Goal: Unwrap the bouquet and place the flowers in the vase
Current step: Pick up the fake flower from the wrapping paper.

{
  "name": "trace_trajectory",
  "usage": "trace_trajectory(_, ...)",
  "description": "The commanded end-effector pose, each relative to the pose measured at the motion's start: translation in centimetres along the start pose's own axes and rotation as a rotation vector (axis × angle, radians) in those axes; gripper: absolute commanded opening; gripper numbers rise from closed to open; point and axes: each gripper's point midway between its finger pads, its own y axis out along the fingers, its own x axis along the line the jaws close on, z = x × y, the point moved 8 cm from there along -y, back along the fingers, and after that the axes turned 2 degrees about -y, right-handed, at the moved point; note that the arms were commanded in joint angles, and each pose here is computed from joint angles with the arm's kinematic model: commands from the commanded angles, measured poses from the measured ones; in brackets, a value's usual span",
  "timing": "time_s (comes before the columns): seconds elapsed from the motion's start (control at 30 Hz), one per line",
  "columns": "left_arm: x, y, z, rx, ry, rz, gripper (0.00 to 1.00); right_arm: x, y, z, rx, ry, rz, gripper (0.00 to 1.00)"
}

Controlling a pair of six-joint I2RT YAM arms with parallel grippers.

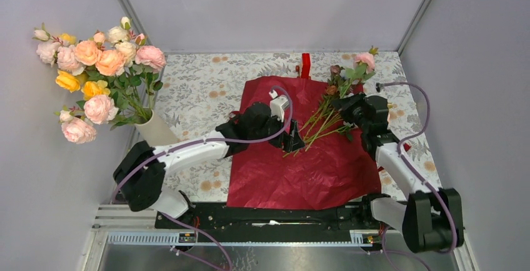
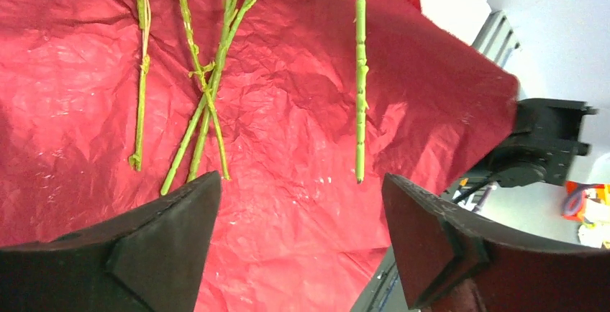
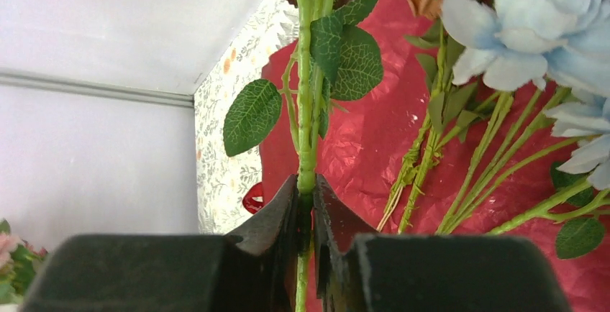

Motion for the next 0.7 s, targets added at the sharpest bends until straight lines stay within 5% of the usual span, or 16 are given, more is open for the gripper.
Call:
trace_trajectory(0.0, -2.1, -3.7, -3.8, -0.164, 0.062, 0.009, 0.91, 2.6, -2.4, -2.4, -0.108, -0.178, -0.076, 0.00)
trace_trajectory(0.4, -5.2, -13.1, -6.5, -0.412, 0.019, 0.144, 0.98, 9.0, -8.9, 0.7, 0.026, -0.545, -0.530, 0.00)
trace_trajectory(0.67, -8.3, -15.7, -7.0, -0.468, -0.011, 0.366, 0.97, 14.4, -12.0, 5.4, 0.079, -0.586, -0.770, 0.00)
